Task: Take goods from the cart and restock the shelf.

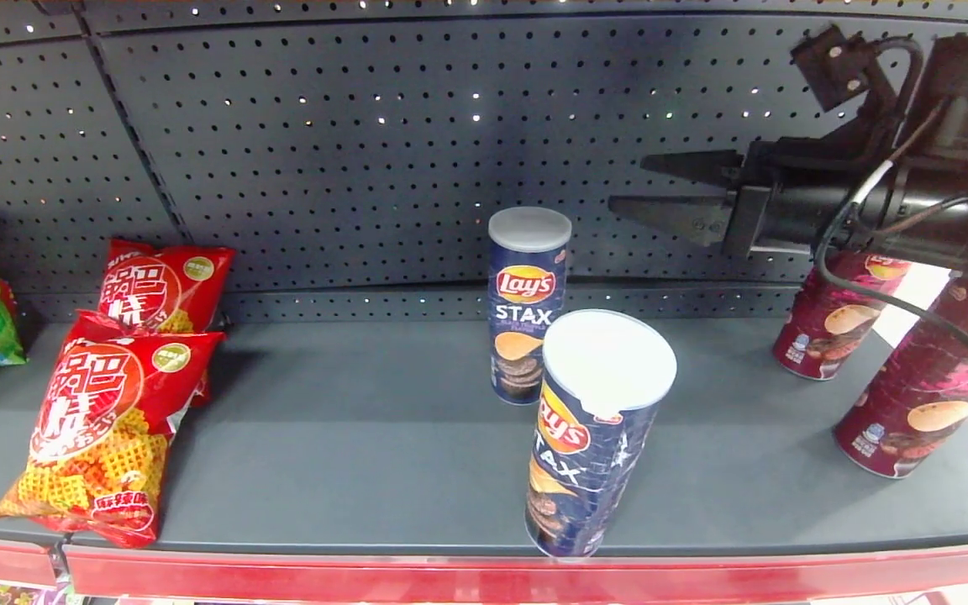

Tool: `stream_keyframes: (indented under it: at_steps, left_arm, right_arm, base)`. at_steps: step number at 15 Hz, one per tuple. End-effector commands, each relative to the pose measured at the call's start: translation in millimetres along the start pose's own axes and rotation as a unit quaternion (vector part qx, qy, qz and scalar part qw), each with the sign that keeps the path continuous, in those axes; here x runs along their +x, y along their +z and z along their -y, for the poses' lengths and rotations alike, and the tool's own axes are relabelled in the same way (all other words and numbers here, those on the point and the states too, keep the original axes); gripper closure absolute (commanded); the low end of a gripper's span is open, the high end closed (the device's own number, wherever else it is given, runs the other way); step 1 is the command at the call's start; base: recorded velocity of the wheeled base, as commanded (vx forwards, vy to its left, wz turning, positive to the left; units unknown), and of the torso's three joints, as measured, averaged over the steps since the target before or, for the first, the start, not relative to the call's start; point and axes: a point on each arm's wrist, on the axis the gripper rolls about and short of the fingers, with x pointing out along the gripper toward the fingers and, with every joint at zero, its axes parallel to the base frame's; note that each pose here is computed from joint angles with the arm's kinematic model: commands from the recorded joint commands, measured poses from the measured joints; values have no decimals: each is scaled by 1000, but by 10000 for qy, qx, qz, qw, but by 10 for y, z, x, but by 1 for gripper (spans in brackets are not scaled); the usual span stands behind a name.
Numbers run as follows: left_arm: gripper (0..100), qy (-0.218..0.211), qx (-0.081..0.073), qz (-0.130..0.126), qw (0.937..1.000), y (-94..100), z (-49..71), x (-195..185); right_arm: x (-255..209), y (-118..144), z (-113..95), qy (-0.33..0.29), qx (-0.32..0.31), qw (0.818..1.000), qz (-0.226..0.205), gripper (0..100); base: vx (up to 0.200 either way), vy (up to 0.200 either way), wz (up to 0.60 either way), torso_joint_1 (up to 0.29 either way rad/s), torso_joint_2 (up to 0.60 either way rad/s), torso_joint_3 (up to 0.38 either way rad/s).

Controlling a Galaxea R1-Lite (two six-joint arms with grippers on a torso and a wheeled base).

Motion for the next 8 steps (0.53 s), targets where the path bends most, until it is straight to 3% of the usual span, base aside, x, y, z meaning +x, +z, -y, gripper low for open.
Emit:
stream_keyframes:
  at_steps: [1, 4, 8]
  left_arm:
    - [0, 3, -5, -7, 10000, 0, 0, 1]
    - [0, -5, -5, -7, 10000, 0, 0, 1]
    - [0, 3, 3, -7, 10000, 0, 0, 1]
  right_arm:
    - [-106, 251, -113, 42, -243, 9992, 321, 0]
    - [-340, 458, -476, 331, -406, 9968, 609, 0]
    - [-676, 305, -1030, 967, -294, 9934, 540, 0]
  base:
    - [0, 0, 0, 0, 0, 0]
    - [0, 0, 0, 0, 0, 0]
    - [0, 0, 0, 0, 0, 0]
